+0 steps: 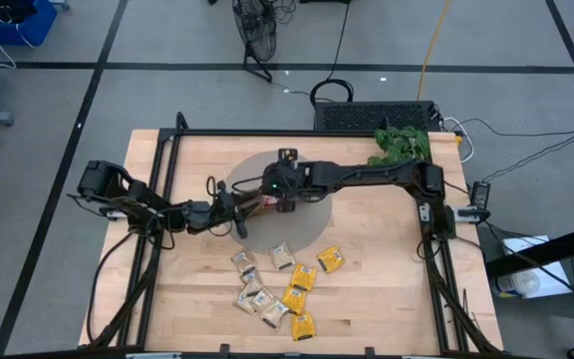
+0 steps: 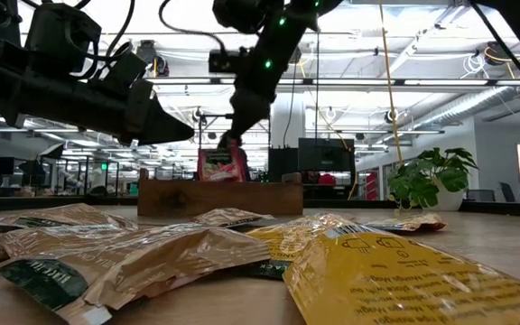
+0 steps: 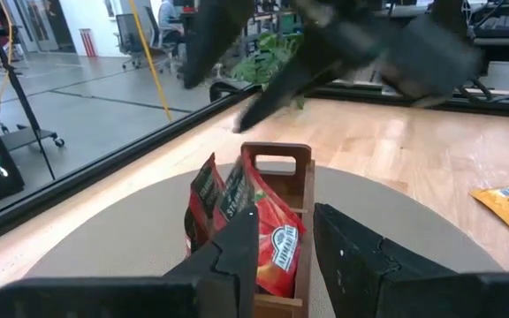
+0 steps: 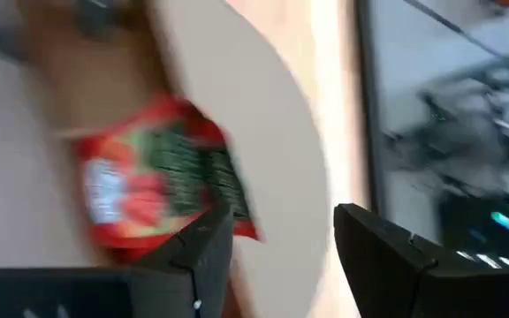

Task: Pick & Place Tea
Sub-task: Put the red tea bag into the wooden organizer

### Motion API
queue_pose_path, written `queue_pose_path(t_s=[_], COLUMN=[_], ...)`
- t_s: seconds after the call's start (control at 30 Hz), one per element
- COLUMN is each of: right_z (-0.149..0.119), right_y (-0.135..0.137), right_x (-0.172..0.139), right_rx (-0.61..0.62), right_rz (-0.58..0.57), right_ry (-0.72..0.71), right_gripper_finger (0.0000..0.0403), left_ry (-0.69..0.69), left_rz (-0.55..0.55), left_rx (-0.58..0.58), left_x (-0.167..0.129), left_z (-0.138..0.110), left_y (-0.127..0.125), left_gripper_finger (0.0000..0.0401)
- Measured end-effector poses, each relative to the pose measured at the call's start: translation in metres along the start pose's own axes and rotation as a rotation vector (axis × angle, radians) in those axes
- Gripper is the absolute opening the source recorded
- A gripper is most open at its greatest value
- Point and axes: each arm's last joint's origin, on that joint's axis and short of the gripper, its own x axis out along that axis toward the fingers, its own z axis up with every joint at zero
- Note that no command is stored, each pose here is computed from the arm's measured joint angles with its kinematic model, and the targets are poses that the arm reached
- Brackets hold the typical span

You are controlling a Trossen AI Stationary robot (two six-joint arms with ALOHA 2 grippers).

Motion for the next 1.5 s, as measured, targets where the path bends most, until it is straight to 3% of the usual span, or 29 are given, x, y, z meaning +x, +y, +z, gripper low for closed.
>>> queue_pose_path(t_s=[0.1, 0.2, 0.33, 0.77, 1.0, 1.5], right_z=[0.002, -0.003, -0.013, -0.013, -0.025, -0.024], right_y=[0.007, 0.02, 0.035, 0.038, 0.05, 0.051], right_x=[-0.005, -0.001, 0.017, 0.039, 0.064, 0.058], right_rx=[0.0, -0.066, -0.148, -0.14, -0.162, -0.116], right_rz=[0.165, 0.275, 0.242, 0.223, 0.246, 0.25], right_ry=[-0.053, -0.062, -0.041, -0.098, -0.023, -0.021], right_gripper_finger=[0.0136, 0.0037, 0.0005, 0.0, 0.0, 0.0], left_ry=[0.001, 0.001, 0.005, 0.019, 0.028, 0.039], left_rz=[-0.002, -0.002, -0.002, 0.003, 0.005, 0.009], left_rx=[0.001, 0.001, 0.003, 0.012, 0.013, 0.02], left_x=[0.0, 0.0, 0.0, 0.0, 0.0, 0.0], left_z=[0.0, 0.0, 0.0, -0.002, -0.003, -0.004], left_y=[0.0, 0.0, 0.0, 0.0, 0.0, 0.001], left_gripper_finger=[0.0115, 0.0115, 0.0115, 0.0115, 0.0115, 0.0115])
